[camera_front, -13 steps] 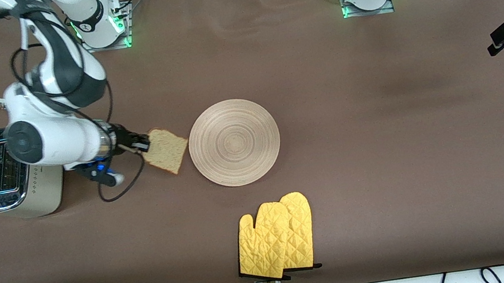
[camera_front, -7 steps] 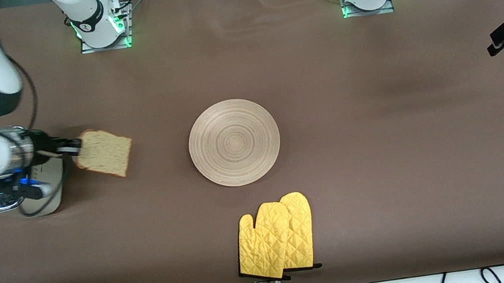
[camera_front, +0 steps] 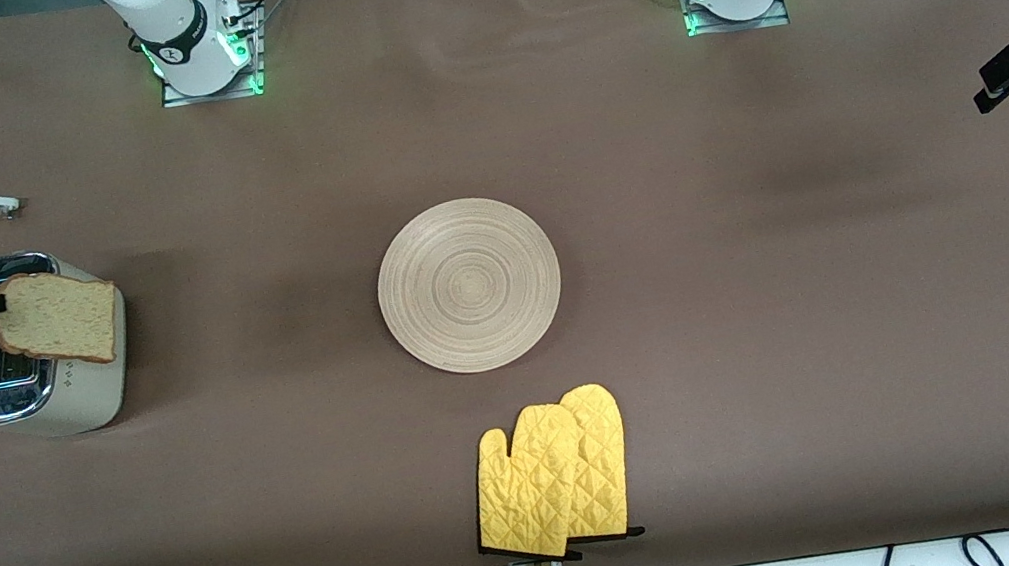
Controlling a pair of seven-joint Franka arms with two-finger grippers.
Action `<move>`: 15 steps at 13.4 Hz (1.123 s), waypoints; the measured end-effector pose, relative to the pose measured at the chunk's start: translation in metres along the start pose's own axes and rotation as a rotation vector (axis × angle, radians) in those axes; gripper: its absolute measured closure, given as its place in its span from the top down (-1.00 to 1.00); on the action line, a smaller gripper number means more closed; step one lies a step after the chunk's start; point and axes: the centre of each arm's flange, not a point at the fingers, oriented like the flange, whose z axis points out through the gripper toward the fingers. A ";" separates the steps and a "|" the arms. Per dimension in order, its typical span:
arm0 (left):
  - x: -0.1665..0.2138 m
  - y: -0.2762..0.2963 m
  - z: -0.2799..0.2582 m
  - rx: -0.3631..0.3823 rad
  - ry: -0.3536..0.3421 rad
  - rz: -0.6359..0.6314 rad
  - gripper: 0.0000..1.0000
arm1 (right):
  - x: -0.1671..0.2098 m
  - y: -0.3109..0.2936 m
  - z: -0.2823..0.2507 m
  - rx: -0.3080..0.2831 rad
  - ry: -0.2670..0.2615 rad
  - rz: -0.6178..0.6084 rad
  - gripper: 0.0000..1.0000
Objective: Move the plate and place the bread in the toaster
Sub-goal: 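Lift the bread with the right gripper and carry it over the toaster, then lower the bread into a toaster slot with the right gripper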
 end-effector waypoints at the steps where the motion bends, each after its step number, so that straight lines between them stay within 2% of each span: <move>1: 0.000 0.001 0.000 0.000 0.000 0.001 1.00 | -0.001 0.005 -0.001 -0.019 0.000 -0.009 -0.95; 4: 0.000 0.001 0.000 0.000 -0.001 0.002 1.00 | -0.002 0.017 -0.002 -0.076 -0.005 -0.039 -0.95; 7: 0.000 0.001 0.000 0.000 -0.001 0.003 1.00 | -0.006 0.049 -0.003 -0.088 -0.008 -0.060 -0.95; 9: 0.000 0.002 0.000 0.000 -0.001 0.003 1.00 | -0.011 0.071 -0.012 -0.108 0.007 -0.053 -0.95; 12: 0.000 0.002 0.000 0.000 -0.001 0.003 1.00 | -0.015 0.084 -0.027 -0.191 0.023 -0.034 -0.95; 15: 0.000 0.002 0.000 0.000 -0.001 0.003 1.00 | -0.008 0.086 -0.027 -0.222 0.046 -0.035 -0.95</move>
